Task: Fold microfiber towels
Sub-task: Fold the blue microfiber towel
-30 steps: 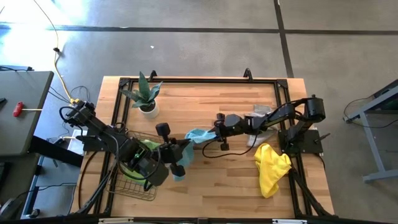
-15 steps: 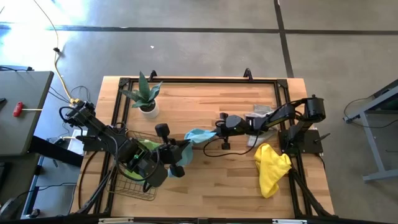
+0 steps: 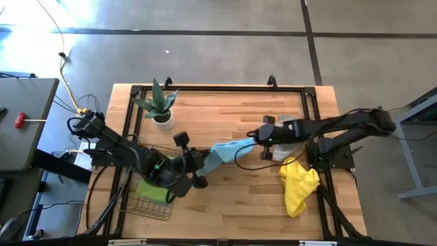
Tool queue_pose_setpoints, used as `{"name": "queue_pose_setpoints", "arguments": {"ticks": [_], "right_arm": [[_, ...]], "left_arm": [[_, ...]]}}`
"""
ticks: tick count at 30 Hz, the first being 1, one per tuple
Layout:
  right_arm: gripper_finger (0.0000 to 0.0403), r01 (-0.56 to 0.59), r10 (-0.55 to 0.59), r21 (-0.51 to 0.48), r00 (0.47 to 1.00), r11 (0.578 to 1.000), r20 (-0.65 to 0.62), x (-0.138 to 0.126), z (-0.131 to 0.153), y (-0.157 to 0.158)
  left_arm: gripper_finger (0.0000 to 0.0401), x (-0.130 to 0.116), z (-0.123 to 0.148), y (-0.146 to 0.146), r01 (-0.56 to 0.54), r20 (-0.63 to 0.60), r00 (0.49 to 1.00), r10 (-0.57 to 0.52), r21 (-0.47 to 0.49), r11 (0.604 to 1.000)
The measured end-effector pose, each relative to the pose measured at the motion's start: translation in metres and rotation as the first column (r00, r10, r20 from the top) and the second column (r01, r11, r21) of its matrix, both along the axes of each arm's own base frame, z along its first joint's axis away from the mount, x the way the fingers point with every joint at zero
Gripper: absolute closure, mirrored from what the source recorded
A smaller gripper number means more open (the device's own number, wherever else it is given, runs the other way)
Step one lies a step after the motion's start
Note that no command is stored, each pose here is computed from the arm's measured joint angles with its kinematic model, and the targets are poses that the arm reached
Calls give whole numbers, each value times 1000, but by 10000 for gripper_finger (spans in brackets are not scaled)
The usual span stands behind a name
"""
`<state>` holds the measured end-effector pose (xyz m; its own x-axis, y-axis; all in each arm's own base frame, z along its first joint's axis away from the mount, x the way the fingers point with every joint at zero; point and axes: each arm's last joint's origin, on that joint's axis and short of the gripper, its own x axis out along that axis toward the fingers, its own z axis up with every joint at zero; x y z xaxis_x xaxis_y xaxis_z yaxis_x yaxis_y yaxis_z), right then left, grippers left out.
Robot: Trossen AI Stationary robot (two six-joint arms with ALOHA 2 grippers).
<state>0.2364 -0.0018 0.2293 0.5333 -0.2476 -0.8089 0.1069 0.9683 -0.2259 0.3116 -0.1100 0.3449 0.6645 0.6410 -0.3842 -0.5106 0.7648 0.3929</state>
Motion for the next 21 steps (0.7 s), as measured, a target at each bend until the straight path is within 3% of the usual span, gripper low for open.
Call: {"name": "queue_pose_setpoints", "arguments": {"ticks": [5,8,14,21], "right_arm": [[402,77,-76,68,997,995,-19,-24,36,7],[402,94,-92,38,995,995,-46,-30,50,7],[403,85,-92,-242,996,967,-18,-23,82,-3],[403,132,-106,-537,991,833,80,-3,112,-31]], "left_arm": [[401,7,-16,24,-96,-1,995,96,-37,995],[401,9,-16,34,-125,-6,992,125,-24,992],[401,13,0,57,-148,-76,984,158,126,981],[401,15,12,96,-288,-119,934,337,310,906]]}}
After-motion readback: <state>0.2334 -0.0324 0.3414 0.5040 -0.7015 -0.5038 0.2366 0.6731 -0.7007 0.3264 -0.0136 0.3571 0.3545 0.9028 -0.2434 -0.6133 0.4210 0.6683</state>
